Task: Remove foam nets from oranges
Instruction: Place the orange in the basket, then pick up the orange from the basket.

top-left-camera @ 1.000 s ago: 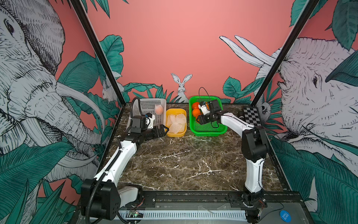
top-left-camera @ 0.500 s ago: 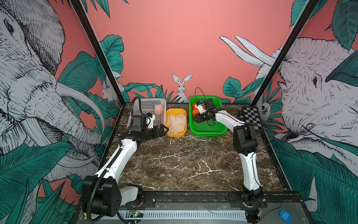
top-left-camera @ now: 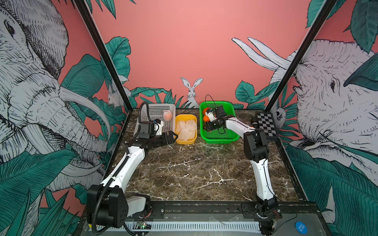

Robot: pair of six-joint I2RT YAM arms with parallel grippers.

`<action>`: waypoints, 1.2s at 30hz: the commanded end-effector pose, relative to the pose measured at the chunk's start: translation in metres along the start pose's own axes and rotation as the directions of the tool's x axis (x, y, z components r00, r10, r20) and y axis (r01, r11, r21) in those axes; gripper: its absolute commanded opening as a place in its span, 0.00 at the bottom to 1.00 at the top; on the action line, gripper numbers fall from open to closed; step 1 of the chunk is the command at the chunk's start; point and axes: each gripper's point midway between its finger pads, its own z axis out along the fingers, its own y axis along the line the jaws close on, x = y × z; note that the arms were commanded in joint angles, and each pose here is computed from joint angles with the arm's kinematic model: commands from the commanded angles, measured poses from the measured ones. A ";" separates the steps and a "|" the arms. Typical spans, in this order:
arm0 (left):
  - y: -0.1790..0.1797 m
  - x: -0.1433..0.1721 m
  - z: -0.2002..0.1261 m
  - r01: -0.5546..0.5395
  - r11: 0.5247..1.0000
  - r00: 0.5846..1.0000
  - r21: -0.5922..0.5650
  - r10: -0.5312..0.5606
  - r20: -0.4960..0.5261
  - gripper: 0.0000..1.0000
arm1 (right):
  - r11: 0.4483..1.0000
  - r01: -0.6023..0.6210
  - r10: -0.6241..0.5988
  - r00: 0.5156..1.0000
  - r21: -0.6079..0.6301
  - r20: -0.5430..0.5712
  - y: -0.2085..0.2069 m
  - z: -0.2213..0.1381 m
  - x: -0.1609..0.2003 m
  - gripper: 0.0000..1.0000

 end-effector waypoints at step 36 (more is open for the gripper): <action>0.065 -0.127 0.014 -0.159 0.899 0.981 -0.409 0.189 0.032 0.98 | 1.000 0.009 -0.012 0.972 0.014 0.234 0.072 -0.160 0.001 0.88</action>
